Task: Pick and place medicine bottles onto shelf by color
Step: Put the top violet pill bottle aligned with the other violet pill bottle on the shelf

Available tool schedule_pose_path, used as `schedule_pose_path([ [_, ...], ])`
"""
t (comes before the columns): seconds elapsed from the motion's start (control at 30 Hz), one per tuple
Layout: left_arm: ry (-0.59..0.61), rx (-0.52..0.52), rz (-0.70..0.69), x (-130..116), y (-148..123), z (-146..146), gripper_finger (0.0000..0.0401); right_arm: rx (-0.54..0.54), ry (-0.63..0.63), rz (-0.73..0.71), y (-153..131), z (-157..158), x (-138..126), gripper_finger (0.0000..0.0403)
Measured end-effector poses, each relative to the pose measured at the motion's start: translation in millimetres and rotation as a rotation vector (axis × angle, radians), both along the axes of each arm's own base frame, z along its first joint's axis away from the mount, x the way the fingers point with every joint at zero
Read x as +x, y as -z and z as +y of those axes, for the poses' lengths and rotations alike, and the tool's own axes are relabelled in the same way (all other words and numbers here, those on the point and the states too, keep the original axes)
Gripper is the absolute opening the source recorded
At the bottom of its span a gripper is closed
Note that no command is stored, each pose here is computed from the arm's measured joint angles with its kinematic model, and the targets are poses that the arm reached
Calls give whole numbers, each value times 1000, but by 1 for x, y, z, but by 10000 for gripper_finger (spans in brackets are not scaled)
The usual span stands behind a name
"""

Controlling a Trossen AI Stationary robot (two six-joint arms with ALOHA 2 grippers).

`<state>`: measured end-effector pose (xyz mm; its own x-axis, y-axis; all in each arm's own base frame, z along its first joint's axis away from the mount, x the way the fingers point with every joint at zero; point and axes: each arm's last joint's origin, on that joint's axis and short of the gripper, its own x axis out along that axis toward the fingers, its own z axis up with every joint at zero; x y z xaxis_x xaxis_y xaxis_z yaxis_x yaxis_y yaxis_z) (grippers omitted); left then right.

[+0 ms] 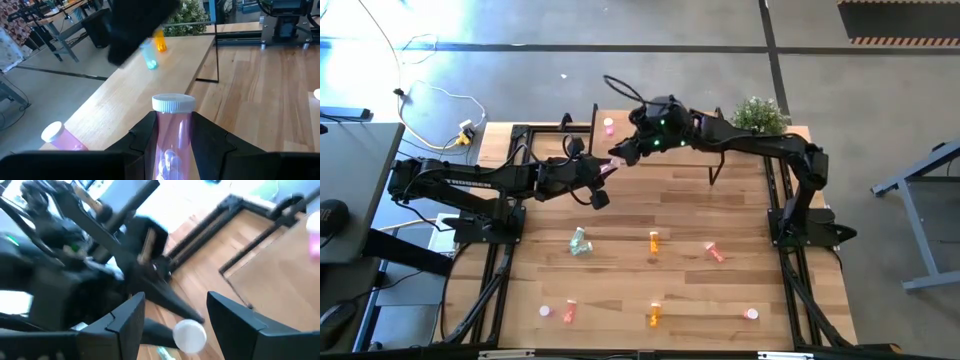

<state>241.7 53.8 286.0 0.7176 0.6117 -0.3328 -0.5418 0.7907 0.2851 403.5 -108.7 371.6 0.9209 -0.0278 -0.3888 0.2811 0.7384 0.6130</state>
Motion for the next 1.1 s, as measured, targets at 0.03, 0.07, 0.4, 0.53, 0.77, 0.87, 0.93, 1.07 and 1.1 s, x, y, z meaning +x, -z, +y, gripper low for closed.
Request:
schedule_pose_path([
  [0.03, 0, 0, 0, 0, 0, 0, 93, -6, 5, -19, -7, -2, -1, 204],
  [0.07, 0, 0, 0, 0, 0, 0, 93, -20, 14, -39, -15, -3, -2, 204],
  [0.4, 1, -1, 2, 0, 0, 0, 93, -68, 33, 113, -7, 12, 4, 204],
  [0.53, 1, -1, 4, 0, 0, 0, 93, -53, 16, 171, 8, 17, 12, 204],
  [0.77, 0, -4, 22, -1, 2, 0, 93, -48, 9, 192, 12, 18, 14, 204],
  [0.87, 0, -4, 21, -1, 2, 0, 93, -48, 6, 205, 14, 19, 14, 204],
  [0.93, -1, -4, 17, -1, 2, 0, 93, -47, 6, 208, 14, 19, 13, 204],
  [1.07, -9, 0, 13, -1, 1, 0, 93, -46, 5, 214, 14, 19, 13, 204],
  [1.1, -15, 2, 10, -1, 1, 1, 93, -49, 3, 215, 14, 19, 13, 204],
])
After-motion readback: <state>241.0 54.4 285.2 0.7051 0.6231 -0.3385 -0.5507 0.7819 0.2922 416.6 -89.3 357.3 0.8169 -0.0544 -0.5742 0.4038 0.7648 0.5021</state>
